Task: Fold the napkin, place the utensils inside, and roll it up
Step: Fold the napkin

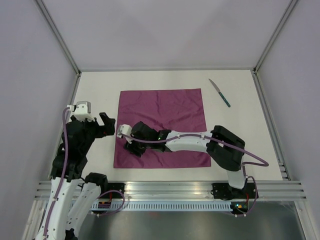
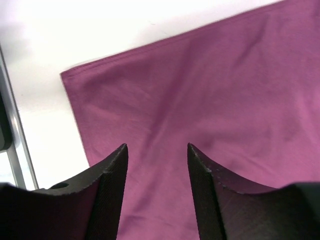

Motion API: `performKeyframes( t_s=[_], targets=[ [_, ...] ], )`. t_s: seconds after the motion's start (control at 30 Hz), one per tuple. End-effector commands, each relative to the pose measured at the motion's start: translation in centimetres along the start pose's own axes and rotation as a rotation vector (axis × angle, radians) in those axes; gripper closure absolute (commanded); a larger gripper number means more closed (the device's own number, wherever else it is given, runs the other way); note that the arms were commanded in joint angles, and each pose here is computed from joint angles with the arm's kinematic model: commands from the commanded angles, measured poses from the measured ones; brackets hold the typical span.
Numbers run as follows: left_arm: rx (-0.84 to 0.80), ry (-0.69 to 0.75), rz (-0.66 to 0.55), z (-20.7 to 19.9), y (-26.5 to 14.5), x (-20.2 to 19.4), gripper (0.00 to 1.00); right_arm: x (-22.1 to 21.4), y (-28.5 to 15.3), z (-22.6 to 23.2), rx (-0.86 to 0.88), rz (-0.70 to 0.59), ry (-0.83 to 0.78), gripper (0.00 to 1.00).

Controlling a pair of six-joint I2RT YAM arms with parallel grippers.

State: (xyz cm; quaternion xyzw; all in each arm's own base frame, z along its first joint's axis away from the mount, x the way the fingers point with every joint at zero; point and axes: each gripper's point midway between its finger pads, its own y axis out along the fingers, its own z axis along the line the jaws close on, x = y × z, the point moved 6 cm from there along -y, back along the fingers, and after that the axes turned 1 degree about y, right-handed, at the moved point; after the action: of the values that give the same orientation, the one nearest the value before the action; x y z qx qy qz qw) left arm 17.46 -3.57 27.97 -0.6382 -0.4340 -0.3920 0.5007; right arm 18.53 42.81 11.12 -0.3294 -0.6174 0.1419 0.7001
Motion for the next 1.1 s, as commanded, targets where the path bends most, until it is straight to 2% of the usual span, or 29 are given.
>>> performKeyframes(
  t_s=[0.0,0.13,0.27,0.33,0.5,0.7,0.9,1.07],
  targets=[
    [0.086,-0.011,-0.015,1.0,-0.3,0.0,0.0,2.1,1.4,1.8,-0.017,-0.066,-0.041,0.44],
    [0.155,-0.036,-0.055,1.8,-1.0,0.5,0.0,2.1,2.5,3.7,0.02,-0.061,-0.054,0.51],
    [0.222,-0.053,-0.137,2.4,-2.5,2.6,0.0,2.7,3.2,5.5,0.035,-0.071,-0.093,0.52],
    [0.216,-0.059,-0.182,2.1,-3.4,4.4,0.0,3.3,3.6,6.0,0.022,-0.082,-0.101,0.52],
    [0.182,-0.06,-0.206,1.0,-4.4,8.2,0.0,4.4,5.7,7.8,0.052,-0.088,-0.099,0.55],
    [0.186,-0.046,-0.246,0.6,-6.1,11.3,0.0,4.7,7.8,9.5,0.051,-0.071,-0.068,0.63],
    [0.213,-0.021,-0.226,0.9,-6.2,11.3,0.0,3.8,8.3,9.7,-0.018,-0.031,-0.059,0.64],
    [0.208,-0.015,-0.215,0.9,-6.0,11.1,0.0,2.9,9.0,10.4,-0.072,0.0,-0.082,0.6]
  ],
)
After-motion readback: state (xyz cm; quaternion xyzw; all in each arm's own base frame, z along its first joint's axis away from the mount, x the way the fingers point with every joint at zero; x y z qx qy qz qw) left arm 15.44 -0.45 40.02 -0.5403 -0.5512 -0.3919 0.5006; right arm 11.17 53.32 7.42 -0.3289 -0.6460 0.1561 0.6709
